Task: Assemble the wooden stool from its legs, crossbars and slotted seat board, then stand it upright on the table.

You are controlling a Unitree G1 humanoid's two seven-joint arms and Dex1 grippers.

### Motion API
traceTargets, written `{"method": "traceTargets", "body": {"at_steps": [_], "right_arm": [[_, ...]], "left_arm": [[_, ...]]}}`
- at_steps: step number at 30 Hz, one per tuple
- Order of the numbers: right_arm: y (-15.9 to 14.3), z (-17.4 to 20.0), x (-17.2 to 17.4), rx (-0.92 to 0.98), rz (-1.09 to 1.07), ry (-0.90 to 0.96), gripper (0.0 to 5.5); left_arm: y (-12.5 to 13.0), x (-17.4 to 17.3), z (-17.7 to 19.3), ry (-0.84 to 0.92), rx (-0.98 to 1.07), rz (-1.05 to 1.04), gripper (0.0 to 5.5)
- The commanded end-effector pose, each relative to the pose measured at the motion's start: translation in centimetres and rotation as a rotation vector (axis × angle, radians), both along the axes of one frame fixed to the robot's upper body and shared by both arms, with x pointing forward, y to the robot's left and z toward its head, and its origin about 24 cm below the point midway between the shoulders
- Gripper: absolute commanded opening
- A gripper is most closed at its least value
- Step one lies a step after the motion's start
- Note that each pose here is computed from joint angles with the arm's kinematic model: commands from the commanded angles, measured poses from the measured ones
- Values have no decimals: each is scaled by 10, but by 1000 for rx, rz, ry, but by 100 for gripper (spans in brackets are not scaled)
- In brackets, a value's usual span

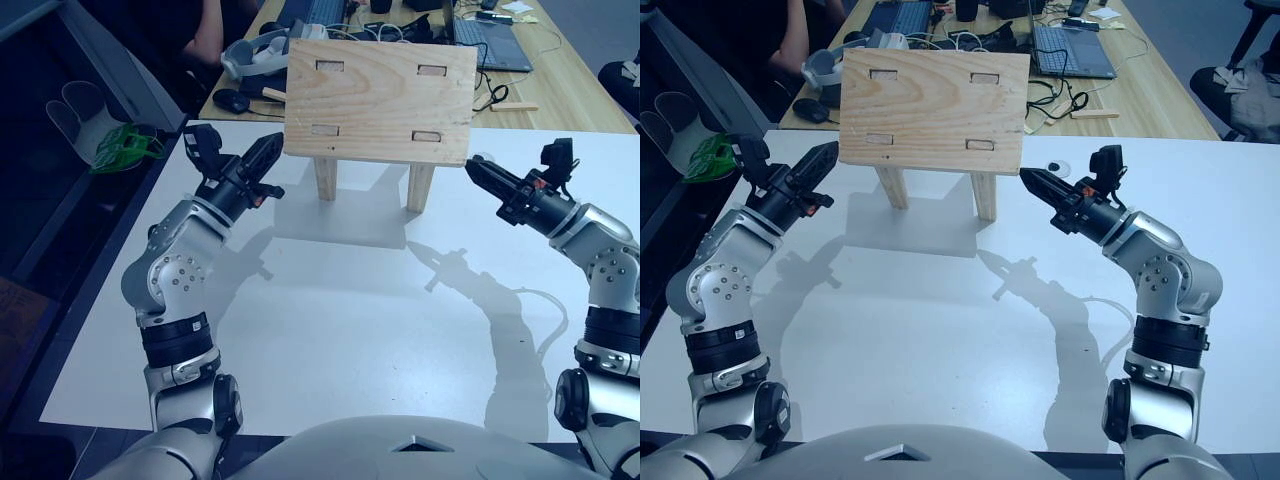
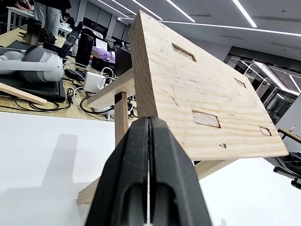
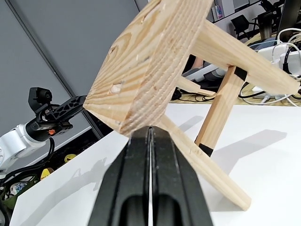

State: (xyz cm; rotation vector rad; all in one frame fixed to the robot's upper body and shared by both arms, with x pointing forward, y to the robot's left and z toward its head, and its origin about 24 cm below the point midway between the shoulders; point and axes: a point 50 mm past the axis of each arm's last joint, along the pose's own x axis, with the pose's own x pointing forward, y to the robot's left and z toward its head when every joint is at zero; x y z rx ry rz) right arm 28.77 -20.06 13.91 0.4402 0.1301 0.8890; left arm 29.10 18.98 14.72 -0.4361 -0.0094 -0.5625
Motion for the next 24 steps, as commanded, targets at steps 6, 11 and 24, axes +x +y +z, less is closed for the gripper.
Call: {"method": "traceTargets", "body": {"at_steps": [6, 11, 24], "right_arm": [[47, 26, 0, 125, 238, -93, 0], [46, 21, -1, 121, 235, -79, 0], [27, -13, 4, 25, 69, -3, 0]], "left_arm": [[-52, 0, 20, -65, -101, -271, 2], [-52, -1, 14, -45, -83, -265, 2], [-37, 6, -12, -15, 51, -40, 2]]}}
